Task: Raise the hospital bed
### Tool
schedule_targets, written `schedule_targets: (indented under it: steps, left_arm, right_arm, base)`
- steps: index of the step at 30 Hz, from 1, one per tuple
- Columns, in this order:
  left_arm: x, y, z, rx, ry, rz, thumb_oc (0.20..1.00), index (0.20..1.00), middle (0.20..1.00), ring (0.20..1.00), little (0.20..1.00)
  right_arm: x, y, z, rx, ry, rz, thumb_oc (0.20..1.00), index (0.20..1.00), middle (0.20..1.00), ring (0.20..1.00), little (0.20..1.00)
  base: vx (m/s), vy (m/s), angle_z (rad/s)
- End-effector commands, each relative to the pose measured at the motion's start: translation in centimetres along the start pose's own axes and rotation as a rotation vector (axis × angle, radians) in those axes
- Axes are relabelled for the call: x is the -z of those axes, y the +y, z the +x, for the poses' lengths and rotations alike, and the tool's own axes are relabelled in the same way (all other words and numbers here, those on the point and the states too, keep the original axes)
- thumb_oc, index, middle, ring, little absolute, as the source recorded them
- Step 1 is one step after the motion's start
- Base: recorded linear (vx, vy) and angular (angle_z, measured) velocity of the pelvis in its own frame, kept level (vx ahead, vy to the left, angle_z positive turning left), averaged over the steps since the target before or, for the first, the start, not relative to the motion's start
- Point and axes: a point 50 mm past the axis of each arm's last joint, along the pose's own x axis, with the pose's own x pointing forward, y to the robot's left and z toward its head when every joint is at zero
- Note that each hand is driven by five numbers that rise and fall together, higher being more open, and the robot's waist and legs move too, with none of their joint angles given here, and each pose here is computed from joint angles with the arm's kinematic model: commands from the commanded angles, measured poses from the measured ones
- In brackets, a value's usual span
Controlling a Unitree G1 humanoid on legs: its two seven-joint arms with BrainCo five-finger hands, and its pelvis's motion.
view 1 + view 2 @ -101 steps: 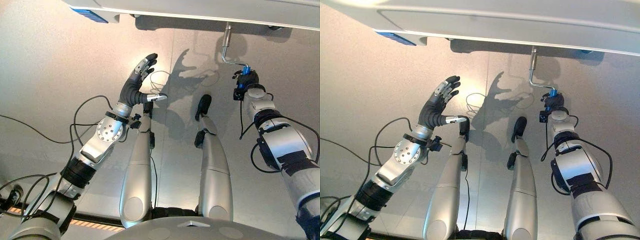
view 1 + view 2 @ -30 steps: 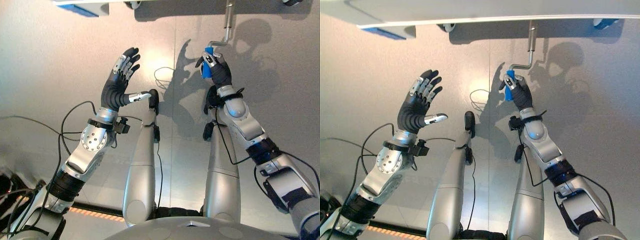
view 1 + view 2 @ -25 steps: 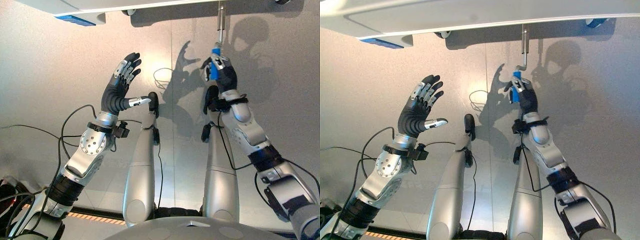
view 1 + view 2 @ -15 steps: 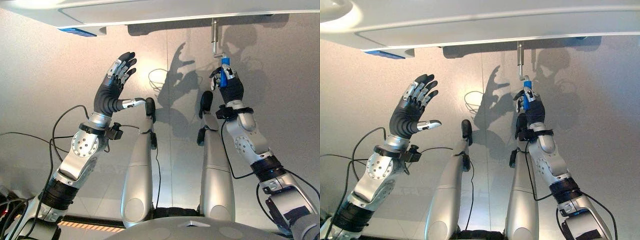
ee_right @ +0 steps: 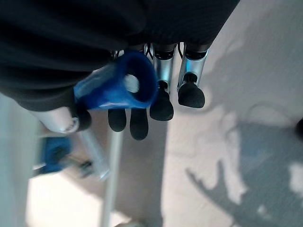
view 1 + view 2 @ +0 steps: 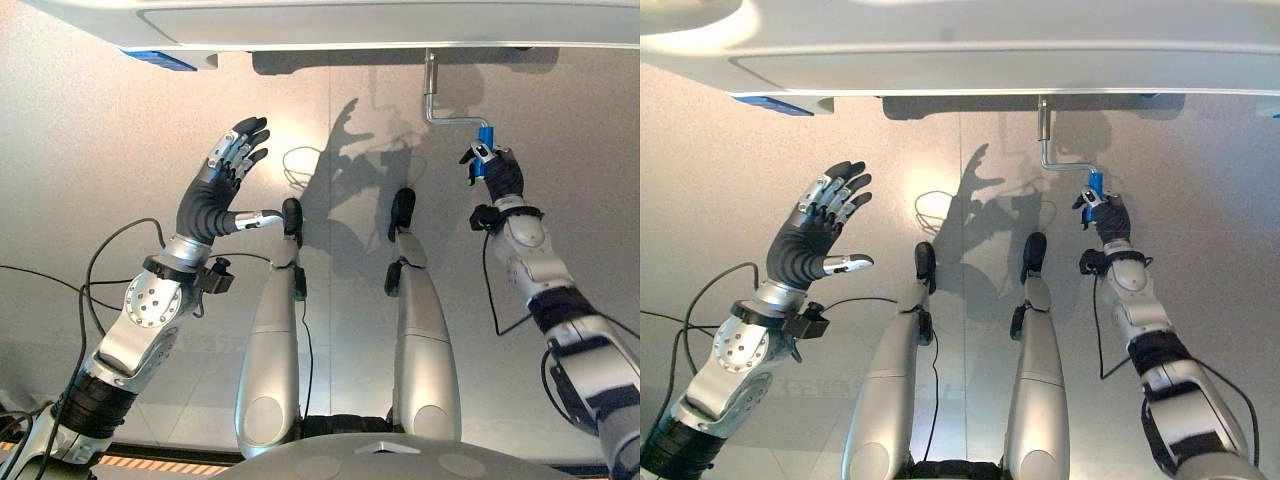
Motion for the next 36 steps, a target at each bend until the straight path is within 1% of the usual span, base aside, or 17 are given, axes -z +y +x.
schedule_targets:
  steps: [1,2,3,7,9,12,16,20,21,24,27,29,30,32,33,34,36]
  left_arm:
    - [-1.7,-1.1,-0.2,0.024,-0.101,-0.053,1.000,1.000,1.000,1.000,1.000]
    - [-1.6,-1.4,0.0,0.041,-0.099,-0.061,1.000,1.000,1.000,1.000,1.000]
    - [-1.6,-1.4,0.0,0.040,-0.100,-0.061,1.000,1.000,1.000,1.000,1.000]
    - [-1.6,-2.0,0.7,0.065,-0.115,-0.081,1.000,1.000,1.000,1.000,1.000]
    - [-1.8,-2.3,1.2,0.070,-0.135,-0.091,1.000,1.000,1.000,1.000,1.000]
    - [-1.9,-2.3,1.4,0.062,-0.147,-0.108,1.000,1.000,1.000,1.000,1.000]
    - [-2.0,-2.7,1.9,0.050,-0.164,-0.137,1.000,1.000,1.000,1.000,1.000]
    - [-2.1,-2.7,2.3,0.027,-0.180,-0.142,1.000,1.000,1.000,1.000,1.000]
    - [-2.2,-2.8,2.5,0.014,-0.184,-0.154,1.000,1.000,1.000,1.000,1.000]
    - [-2.2,-2.7,2.8,0.001,-0.189,-0.152,1.000,1.000,1.000,1.000,1.000]
    - [-2.3,-2.6,3.2,-0.008,-0.203,-0.158,1.000,1.000,1.000,1.000,1.000]
    - [-2.3,-2.7,3.4,-0.013,-0.206,-0.162,1.000,1.000,1.000,1.000,1.000]
    - [-2.3,-2.7,3.4,-0.013,-0.206,-0.161,1.000,1.000,1.000,1.000,1.000]
    - [-2.4,-2.6,3.8,-0.024,-0.216,-0.166,1.000,1.000,1.000,1.000,1.000]
    - [-2.5,-2.4,3.9,-0.037,-0.225,-0.168,1.000,1.000,1.000,1.000,1.000]
    - [-2.5,-2.4,3.9,-0.037,-0.225,-0.167,1.000,1.000,1.000,1.000,1.000]
    - [-2.6,-2.2,4.1,-0.051,-0.231,-0.167,1.000,1.000,1.000,1.000,1.000]
  right_arm:
    - [-5.3,-14.3,-0.4,0.537,-0.048,-0.067,0.200,0.200,0.200,0.200,0.200]
    - [-5.0,-15.2,-0.2,0.575,0.033,-0.106,0.200,0.200,0.200,0.200,0.200]
    - [-5.0,-15.2,-0.2,0.574,0.032,-0.106,0.200,0.200,0.200,0.200,0.200]
    - [-4.0,-15.9,-0.2,0.590,0.192,-0.260,0.200,0.200,0.200,0.200,0.200]
    - [-2.5,-15.2,-0.3,0.560,0.288,-0.318,0.200,0.200,0.200,0.200,0.200]
    - [-1.5,-14.4,-0.2,0.529,0.333,-0.350,0.200,0.200,0.200,0.200,0.200]
    - [0.4,-12.3,-0.1,0.454,0.405,-0.401,0.200,0.200,0.200,0.200,0.200]
    - [0.8,-9.7,0.9,0.387,0.422,-0.423,0.200,0.200,0.200,0.200,0.200]
    - [0.9,-8.1,1.4,0.341,0.430,-0.450,0.200,0.200,0.200,0.200,0.200]
    - [0.9,-7.0,1.8,0.311,0.430,-0.465,0.200,0.200,0.200,0.200,0.200]
    - [0.6,-4.2,2.8,0.188,0.423,-0.570,0.200,0.200,0.200,0.200,0.200]
    - [0.3,-2.3,3.3,0.128,0.408,-0.571,0.200,0.200,0.200,0.200,0.200]
    - [0.3,-2.3,3.3,0.128,0.408,-0.571,0.200,0.200,0.200,0.200,0.200]
    - [-0.2,0.0,3.9,0.068,0.377,-0.596,0.200,0.200,0.200,0.200,0.200]
    - [-0.5,2.1,4.2,0.006,0.346,-0.623,0.200,0.200,0.200,0.200,0.200]
    - [-0.5,2.1,4.2,0.006,0.346,-0.623,0.200,0.200,0.200,0.200,0.200]
    - [-0.9,4.3,4.5,-0.051,0.309,-0.639,0.200,0.200,0.200,0.200,0.200]
  base:
    - [0.00,0.000,0.00]
    - [0.00,0.000,0.00]
    - [0.00,0.000,0.00]
    - [0.00,-0.004,0.01]
    - [0.02,-0.005,0.10]
    - [0.02,-0.003,0.10]
    - [0.02,-0.003,0.16]
    - [0.04,0.103,0.30]
    - [0.05,0.110,0.12]
    - [0.03,0.115,0.04]
    - [0.02,0.088,0.03]
    - [0.02,0.086,0.01]
    - [0.02,0.080,0.01]
    - [0.02,0.093,-0.01]
    - [0.01,0.069,-0.02]
    - [0.01,0.069,0.00]
    - [0.01,0.051,0.01]
